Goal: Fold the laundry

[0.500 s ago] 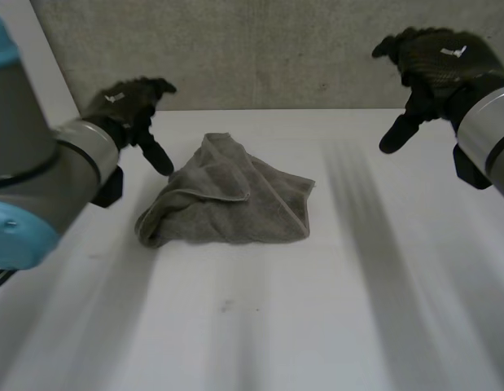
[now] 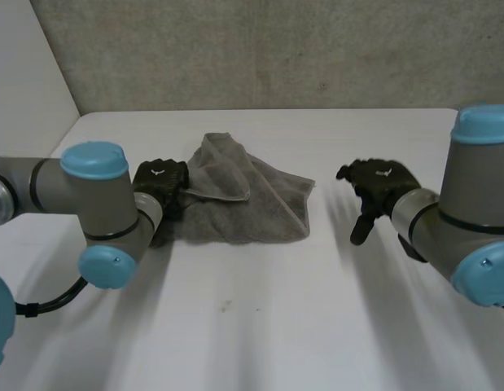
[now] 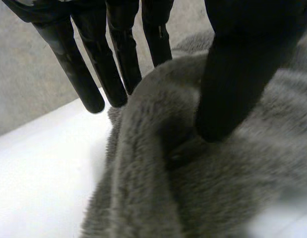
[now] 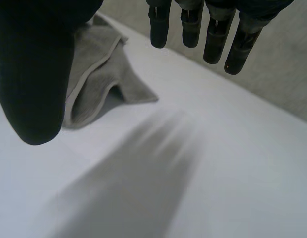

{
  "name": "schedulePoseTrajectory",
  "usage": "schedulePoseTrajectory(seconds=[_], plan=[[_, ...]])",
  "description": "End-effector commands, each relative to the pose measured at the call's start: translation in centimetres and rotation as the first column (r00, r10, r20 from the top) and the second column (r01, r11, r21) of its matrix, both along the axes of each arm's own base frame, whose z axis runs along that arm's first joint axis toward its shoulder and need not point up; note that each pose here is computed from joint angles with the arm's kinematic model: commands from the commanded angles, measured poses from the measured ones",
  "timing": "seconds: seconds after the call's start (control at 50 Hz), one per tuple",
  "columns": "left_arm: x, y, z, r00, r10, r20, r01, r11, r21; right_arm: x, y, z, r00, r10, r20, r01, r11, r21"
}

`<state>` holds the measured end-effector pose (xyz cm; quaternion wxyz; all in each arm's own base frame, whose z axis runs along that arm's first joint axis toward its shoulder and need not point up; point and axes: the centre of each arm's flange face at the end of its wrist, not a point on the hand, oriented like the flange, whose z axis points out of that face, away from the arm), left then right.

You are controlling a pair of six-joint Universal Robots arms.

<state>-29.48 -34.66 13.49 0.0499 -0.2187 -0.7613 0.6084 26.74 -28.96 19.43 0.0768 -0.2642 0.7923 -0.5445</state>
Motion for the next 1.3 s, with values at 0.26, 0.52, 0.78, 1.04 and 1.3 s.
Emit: schedulePoseTrajectory(seconds=[0.26, 0.52, 0.78, 1.04, 1.3], plan=[[0.1, 0.8, 9.4, 0.998, -0.011, -0.069, -0.007, 0.965, -0.262, 0.9, -1.4, 0.4, 0.999, 0.011, 0.050, -0.008, 0.999, -0.048], [0.3, 8.0, 20.5, 0.931, -0.130, -0.341, 0.013, 0.945, -0.326, 4.7, -3.3, -1.9, 0.911, -0.025, 0.411, -0.043, 0.987, 0.157], [-0.3, 14.6, 26.1, 0.881, -0.274, -0.386, 0.088, 0.897, -0.434, 11.7, -0.6, -7.7, 0.819, -0.016, 0.574, -0.230, 0.907, 0.353], [0.8, 14.5, 27.3, 0.882, -0.254, -0.397, 0.045, 0.884, -0.465, 10.1, -3.1, -1.2, 0.815, 0.029, 0.579, -0.133, 0.981, 0.139], [3.2, 7.6, 19.5, 0.904, -0.053, -0.425, -0.078, 0.955, -0.285, 3.4, -2.3, 12.9, 0.863, 0.236, 0.446, -0.030, 0.906, -0.423]])
